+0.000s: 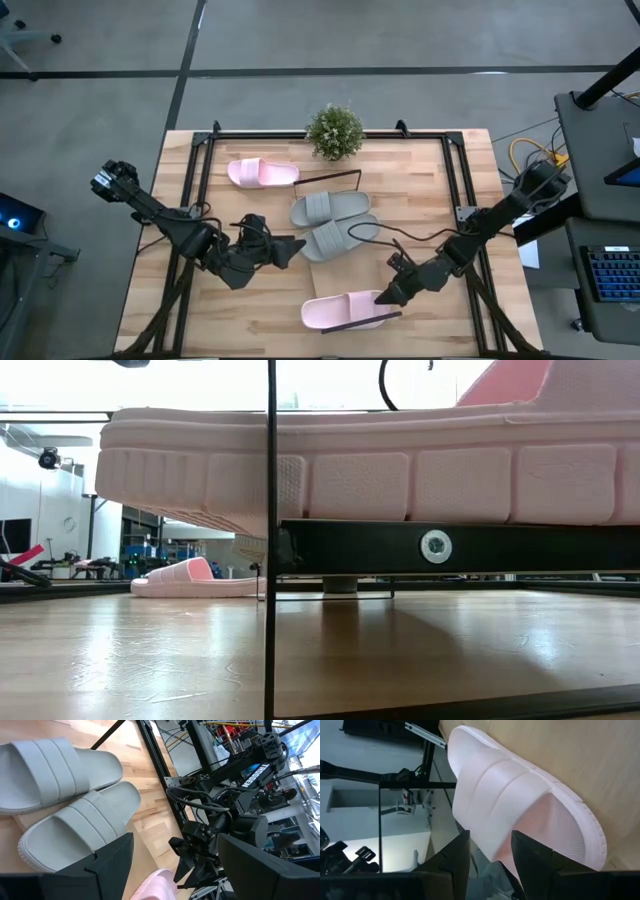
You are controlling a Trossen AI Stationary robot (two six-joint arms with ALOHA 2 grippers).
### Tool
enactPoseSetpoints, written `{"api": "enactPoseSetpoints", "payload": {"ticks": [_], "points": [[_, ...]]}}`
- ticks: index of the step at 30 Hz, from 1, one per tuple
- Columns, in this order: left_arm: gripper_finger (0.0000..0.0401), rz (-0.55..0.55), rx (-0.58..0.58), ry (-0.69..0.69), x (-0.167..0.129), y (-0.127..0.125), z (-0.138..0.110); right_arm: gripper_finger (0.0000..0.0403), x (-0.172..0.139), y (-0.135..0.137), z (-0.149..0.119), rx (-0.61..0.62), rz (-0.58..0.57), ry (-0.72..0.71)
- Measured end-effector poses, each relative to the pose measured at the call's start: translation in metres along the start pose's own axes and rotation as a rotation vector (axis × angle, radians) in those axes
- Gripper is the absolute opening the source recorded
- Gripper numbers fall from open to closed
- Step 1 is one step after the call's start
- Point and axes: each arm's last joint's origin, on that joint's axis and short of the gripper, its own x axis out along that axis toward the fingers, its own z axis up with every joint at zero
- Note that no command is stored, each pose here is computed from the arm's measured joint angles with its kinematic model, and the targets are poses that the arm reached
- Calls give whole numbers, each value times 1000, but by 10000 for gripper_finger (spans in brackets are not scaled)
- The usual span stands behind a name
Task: Pick and place slides into the shelf
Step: Put the bottom pink slide on the shelf
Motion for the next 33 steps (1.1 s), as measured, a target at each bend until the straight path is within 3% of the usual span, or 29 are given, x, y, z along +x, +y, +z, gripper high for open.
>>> {"api": "enactPoseSetpoints", "payload": {"ticks": [33], "points": [[270, -3, 15, 21, 0, 0, 0, 135, 6, -5, 9, -6, -31, -17]]}}
